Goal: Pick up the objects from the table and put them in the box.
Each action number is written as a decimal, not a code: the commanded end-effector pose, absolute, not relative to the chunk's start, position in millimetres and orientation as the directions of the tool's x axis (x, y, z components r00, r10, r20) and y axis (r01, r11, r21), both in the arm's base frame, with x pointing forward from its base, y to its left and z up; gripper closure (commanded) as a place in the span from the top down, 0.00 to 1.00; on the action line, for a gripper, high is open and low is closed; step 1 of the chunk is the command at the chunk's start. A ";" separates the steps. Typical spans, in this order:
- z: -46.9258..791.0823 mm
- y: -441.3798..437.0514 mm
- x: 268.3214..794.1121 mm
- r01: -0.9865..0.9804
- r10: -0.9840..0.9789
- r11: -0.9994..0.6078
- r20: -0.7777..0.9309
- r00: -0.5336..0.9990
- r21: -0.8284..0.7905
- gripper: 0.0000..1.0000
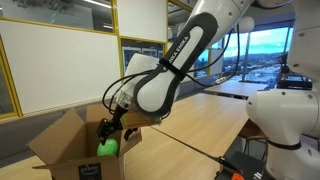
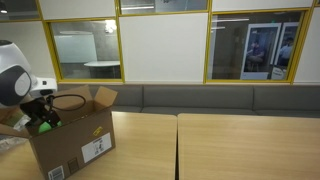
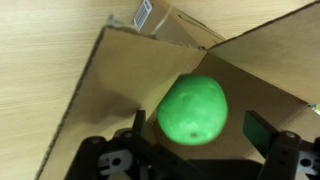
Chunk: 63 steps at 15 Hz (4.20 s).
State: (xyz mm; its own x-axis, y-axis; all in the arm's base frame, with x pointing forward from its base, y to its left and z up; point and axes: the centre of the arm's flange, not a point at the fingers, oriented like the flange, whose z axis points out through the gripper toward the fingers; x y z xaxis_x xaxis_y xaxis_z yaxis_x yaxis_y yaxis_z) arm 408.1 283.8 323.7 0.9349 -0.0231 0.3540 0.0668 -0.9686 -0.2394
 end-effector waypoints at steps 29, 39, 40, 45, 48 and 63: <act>405.7 134.0 461.9 -0.122 -0.073 -0.991 0.555 0.829 0.053 1.00; 366.1 107.7 433.5 -0.192 -0.117 -0.974 0.453 0.884 0.122 1.00; 361.1 107.9 430.0 -0.193 -0.120 -0.973 0.437 0.891 0.126 1.00; 341.7 113.5 415.4 -0.183 -0.123 -0.975 0.383 0.916 0.124 1.00; 332.5 125.8 415.3 -0.165 -0.121 -0.982 0.376 0.918 0.087 1.00; 263.0 219.3 448.2 -0.133 -0.209 -0.953 0.268 0.941 -0.273 1.00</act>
